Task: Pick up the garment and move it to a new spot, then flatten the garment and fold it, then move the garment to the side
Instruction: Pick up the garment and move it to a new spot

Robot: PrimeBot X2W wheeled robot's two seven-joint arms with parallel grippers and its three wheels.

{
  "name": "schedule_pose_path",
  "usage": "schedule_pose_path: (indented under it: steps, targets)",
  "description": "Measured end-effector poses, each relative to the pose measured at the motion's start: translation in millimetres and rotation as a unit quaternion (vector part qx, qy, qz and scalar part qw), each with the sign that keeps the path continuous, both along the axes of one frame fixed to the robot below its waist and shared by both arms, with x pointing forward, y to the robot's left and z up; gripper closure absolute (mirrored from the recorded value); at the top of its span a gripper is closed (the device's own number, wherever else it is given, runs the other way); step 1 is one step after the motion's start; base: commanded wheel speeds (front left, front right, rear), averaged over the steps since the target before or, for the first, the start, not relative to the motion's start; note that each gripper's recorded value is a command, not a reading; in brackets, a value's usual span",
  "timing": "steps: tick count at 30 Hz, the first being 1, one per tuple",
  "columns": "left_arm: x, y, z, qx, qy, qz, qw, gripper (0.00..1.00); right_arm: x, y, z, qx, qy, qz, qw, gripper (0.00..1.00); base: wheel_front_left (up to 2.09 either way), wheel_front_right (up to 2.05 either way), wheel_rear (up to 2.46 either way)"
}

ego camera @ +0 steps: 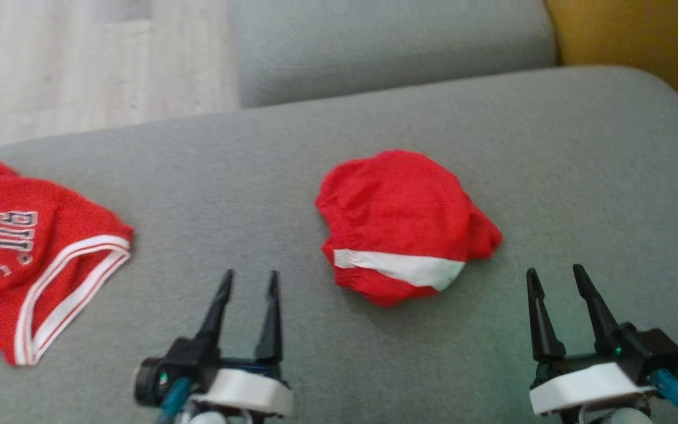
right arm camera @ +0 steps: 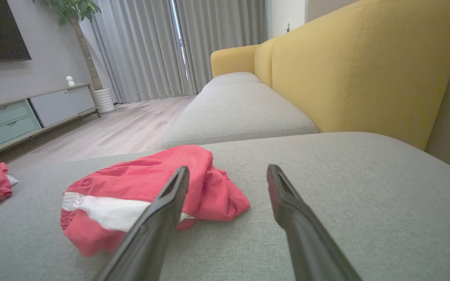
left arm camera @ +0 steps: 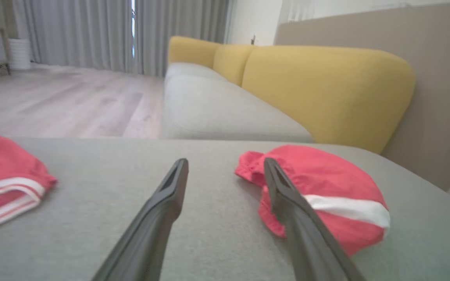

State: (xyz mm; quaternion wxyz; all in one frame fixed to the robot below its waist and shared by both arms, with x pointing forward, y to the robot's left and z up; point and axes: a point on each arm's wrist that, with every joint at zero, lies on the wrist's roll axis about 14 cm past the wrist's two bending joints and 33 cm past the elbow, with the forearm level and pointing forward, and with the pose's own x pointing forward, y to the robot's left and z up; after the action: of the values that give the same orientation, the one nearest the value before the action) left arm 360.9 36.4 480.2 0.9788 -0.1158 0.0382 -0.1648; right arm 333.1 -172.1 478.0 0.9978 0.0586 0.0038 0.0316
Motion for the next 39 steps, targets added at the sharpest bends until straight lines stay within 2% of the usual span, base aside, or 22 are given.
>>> schedule_pose_path:
  steps: [6, 14, 19, 39]
  targets:
    - [-24, 63, 16, 0.012, -0.037, 0.097, 0.994, 0.0, -4, 11, 5, -0.001, -0.009, 0.02, 1.0, 0.0, 0.0, 0.0, 0.0]
    - [-75, 95, 2, 0.031, -0.025, 0.142, 0.989, 0.0, -27, 21, -1, -0.001, -0.002, 0.036, 0.999, 0.0, 0.0, 0.0, 0.0]
    - [-87, 101, -4, 0.047, -0.022, 0.152, 0.987, 0.0, -32, 21, 1, 0.005, -0.006, 0.037, 0.999, 0.0, 0.0, 0.0, 0.0]
    - [-87, 98, -1, 0.056, -0.029, 0.143, 0.988, 0.0, -35, 36, -4, -0.001, 0.002, 0.061, 0.998, 0.0, 0.0, 0.0, 0.0]
